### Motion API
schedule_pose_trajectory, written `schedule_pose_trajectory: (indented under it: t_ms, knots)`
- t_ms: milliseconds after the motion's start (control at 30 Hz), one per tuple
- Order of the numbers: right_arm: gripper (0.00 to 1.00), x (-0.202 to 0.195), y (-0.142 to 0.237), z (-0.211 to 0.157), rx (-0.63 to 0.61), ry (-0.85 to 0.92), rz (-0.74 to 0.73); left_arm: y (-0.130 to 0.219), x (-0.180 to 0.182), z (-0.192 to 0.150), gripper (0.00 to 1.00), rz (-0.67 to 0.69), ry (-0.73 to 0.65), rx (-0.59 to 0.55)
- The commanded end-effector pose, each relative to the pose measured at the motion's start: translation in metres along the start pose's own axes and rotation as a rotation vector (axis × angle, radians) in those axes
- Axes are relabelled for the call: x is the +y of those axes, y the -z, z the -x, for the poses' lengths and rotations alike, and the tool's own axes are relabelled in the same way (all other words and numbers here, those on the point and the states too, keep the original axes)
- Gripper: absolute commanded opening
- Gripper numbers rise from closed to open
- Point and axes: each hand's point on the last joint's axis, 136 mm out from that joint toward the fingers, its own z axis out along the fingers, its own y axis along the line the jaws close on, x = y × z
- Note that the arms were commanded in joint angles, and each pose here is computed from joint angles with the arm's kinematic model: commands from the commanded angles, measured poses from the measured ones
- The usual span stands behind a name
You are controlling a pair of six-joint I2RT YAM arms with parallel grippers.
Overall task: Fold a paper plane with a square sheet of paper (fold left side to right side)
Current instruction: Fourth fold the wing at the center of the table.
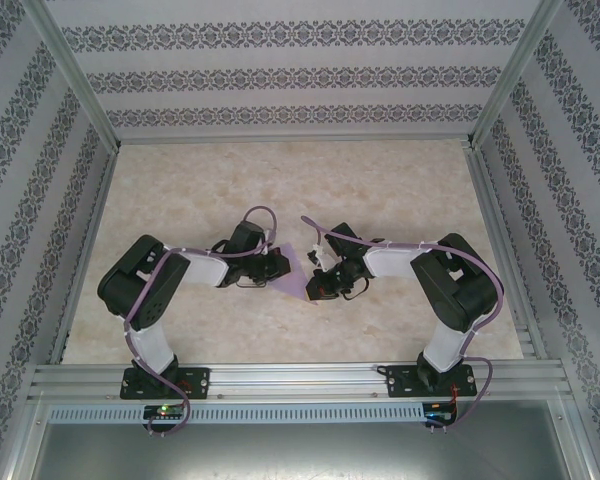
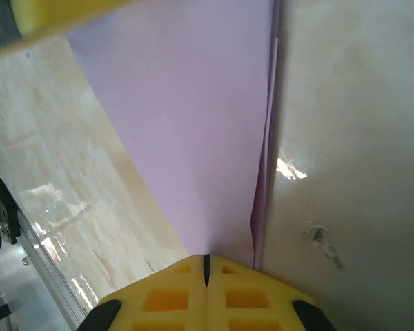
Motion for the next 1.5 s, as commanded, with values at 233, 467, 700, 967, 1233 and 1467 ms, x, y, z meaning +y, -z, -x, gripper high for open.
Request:
schedule_pose_trajectory:
  t_ms: [233, 467, 700, 967, 1233, 1467]
  knots:
    - [0.0, -0.047, -0.007, -0.042, 0.127, -0.099, -0.188, 0.014, 0.057, 0.048, 0.0, 0.127, 0.018, -0.084]
    - [0.0, -0.046, -0.006, -0.042, 0.125, -0.098, -0.185, 0.018, 0.082, 0.066, 0.0, 0.144, 0.04, -0.095]
    - [0.0, -0.045, -0.006, -0.043, 0.126, -0.101, -0.177, 0.025, 0.094, 0.088, 0.0, 0.125, 0.072, -0.12]
    - [0.0, -0.044, -0.007, -0.044, 0.128, -0.102, -0.169, 0.038, 0.098, 0.117, 0.02, 0.118, 0.08, -0.141]
    - [0.0, -0.039, -0.006, -0.04, 0.109, -0.092, -0.144, 0.051, 0.088, 0.136, 0.03, 0.089, 0.069, -0.16]
    - [0.09, -0.005, 0.015, -0.003, -0.076, 0.003, -0.061, 0.091, 0.048, 0.14, 0.16, 0.046, 0.026, -0.238]
